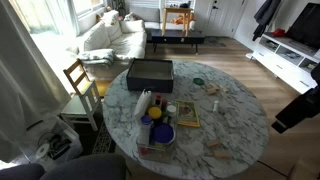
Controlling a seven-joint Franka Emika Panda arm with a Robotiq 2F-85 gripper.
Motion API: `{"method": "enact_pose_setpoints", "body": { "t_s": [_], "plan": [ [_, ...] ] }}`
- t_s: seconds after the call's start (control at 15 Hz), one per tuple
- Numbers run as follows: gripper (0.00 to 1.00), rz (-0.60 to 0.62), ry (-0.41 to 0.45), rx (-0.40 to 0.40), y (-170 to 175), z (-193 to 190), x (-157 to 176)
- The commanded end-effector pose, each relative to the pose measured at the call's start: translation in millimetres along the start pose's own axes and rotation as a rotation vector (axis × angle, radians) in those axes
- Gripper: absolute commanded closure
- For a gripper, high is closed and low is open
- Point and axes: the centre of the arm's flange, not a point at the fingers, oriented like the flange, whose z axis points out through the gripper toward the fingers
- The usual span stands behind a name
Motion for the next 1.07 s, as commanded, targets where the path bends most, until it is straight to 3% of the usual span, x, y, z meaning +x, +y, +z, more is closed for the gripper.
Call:
{"method": "enact_pose_setpoints", "body": {
  "t_s": [0.0,0.53,0.8,1.0],
  "plan": [
    [0.00,0.000,0.000,0.000,0,0,0],
    [0.00,0.000,0.000,0.000,0,0,0],
    [0.00,0.122,-0.156,0.019,-14,69,15],
    [0.00,0.276,-0.197,0.075,-15,126,25]
  ]
}}
